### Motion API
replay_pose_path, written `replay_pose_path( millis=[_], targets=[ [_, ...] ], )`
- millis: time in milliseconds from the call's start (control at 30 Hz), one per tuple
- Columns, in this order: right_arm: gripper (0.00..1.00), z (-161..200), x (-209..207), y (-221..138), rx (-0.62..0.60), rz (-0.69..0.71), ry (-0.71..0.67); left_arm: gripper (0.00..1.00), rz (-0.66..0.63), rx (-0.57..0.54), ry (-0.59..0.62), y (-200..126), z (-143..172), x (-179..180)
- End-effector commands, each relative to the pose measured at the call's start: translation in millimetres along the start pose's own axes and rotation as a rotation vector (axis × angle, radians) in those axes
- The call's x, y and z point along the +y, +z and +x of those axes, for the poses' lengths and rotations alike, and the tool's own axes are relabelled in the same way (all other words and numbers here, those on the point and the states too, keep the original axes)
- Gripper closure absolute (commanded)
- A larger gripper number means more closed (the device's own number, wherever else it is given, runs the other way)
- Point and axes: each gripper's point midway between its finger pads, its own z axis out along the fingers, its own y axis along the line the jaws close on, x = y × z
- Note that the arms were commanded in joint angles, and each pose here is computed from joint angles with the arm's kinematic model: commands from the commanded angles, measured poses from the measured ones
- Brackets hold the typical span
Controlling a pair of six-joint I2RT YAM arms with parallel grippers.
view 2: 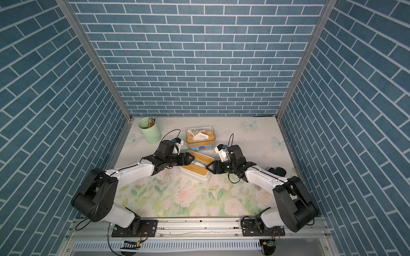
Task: Put the tissue paper into the tissue box
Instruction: Close the box lid on the tissue box.
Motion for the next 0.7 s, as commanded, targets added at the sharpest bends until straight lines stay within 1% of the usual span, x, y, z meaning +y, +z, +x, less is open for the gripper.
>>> replay_pose_path(
  millis=[0, 233, 367, 500, 567, 667],
  targets=[
    [0.39, -14, -2, 1, -0.050, -0.012, 0.035, 0.17, 0.097, 0.044, -0.059, -3, 19, -21],
    [0.39, -30, -24, -7, -0.031, 0.031, 0.074, 0.15, 0.097, 0.031, -0.119, -10, 33, -26],
    [0.35, -35, -29, -13, -0.018, 0.050, 0.060, 0.09, 0.010, 0.003, -0.116, -16, 33, -10],
    [0.29, -32, -29, -17, -0.009, 0.063, 0.058, 0.07, -0.053, -0.013, -0.085, -17, 28, 0],
    [0.30, -29, -28, -19, -0.009, 0.061, 0.065, 0.06, -0.061, -0.021, -0.074, -17, 24, 0],
    [0.33, -24, -22, -19, -0.014, 0.039, 0.078, 0.05, -0.078, -0.032, -0.055, -17, 18, 1]
  ],
)
